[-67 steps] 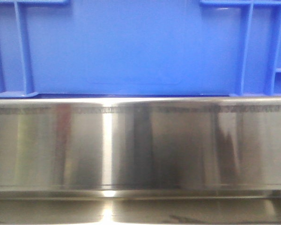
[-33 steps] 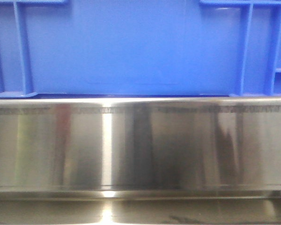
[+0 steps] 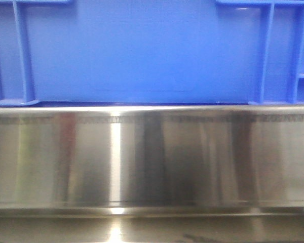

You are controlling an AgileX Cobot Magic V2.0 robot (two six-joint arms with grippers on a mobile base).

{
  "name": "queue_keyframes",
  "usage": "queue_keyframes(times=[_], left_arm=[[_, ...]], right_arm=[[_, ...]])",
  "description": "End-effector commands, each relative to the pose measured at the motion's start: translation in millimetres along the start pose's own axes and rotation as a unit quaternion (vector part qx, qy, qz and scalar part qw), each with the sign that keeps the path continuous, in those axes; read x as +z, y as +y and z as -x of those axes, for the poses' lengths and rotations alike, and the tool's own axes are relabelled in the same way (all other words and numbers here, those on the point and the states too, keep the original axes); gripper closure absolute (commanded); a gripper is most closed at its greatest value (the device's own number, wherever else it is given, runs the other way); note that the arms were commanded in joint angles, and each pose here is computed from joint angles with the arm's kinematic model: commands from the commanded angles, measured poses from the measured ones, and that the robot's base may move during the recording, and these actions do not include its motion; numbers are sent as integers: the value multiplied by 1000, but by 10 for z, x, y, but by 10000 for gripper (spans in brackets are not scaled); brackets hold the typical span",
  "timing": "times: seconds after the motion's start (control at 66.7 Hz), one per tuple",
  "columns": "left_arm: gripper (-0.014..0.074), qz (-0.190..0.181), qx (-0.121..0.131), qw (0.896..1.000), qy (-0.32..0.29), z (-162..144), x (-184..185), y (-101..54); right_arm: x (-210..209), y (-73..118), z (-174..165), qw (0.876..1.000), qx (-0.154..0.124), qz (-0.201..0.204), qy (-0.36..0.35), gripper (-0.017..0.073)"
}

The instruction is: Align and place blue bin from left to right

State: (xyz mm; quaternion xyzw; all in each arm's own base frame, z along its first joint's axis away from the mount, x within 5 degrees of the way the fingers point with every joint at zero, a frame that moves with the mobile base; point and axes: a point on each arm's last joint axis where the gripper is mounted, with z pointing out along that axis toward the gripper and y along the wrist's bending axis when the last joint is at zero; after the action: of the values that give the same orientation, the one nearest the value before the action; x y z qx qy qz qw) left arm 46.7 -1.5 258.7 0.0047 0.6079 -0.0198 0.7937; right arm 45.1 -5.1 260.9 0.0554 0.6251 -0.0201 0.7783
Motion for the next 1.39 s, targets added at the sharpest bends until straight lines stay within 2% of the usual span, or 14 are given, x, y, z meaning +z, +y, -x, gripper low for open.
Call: queue_keyframes(times=[0.0, 0.195, 0.255, 0.345, 0.45, 0.525, 0.66, 0.69, 0.81, 0.885, 0.99, 1.109, 1.244, 1.379], left_arm=[[704, -4, -2, 1000, -28, 299, -26, -8], [704, -6, 0, 999, -50, 883, -164, -19], [694, -7, 0, 1000, -30, 1047, -186, -22], [606, -7, 0, 1000, 23, 1271, -132, -28], [444, -7, 0, 997, 75, 1487, 19, -35], [325, -7, 0, 994, 105, 1614, 199, -39], [171, -8, -2, 987, 159, 1726, 531, -47], [132, -8, -2, 985, 173, 1720, 629, -48], [-13, -21, -3, 977, 212, 1660, 906, -74], [-16, -63, 9, 971, 232, 1604, 1043, -161], [-16, -130, 22, 957, 257, 1522, 1183, -341], [-16, -190, 25, 943, 273, 1554, 1378, -573], [-5, -193, -3, 934, 299, 1687, 1691, -728], [13, -181, 7, 921, 346, 1754, 1995, -823]], right_arm=[[-52, 22, 329, 1000, -1, 1, -20, 627], [-288, 74, 1029, 998, -2, 7, -61, 627], [-308, 86, 1183, 999, -3, 8, -52, 627], [-256, 112, 1412, 1000, 6, 12, -17, 615], [-93, 161, 1641, 999, 35, 28, 25, 461], [61, 196, 1766, 996, 54, 39, 54, 278], [356, 209, 1866, 993, 57, 38, 94, 40], [428, 209, 1866, 993, 50, 38, 102, -4], [630, 215, 1873, 991, 27, 44, 123, 0], [742, 275, 1896, 988, 25, 78, 133, 0], [909, 380, 1884, 978, 35, 128, 162, 0], [1179, 519, 1791, 956, 30, 170, 237, 0], [1457, 665, 1742, 932, 11, 201, 302, 0], [1733, 754, 1736, 909, -33, 203, 362, 0]])
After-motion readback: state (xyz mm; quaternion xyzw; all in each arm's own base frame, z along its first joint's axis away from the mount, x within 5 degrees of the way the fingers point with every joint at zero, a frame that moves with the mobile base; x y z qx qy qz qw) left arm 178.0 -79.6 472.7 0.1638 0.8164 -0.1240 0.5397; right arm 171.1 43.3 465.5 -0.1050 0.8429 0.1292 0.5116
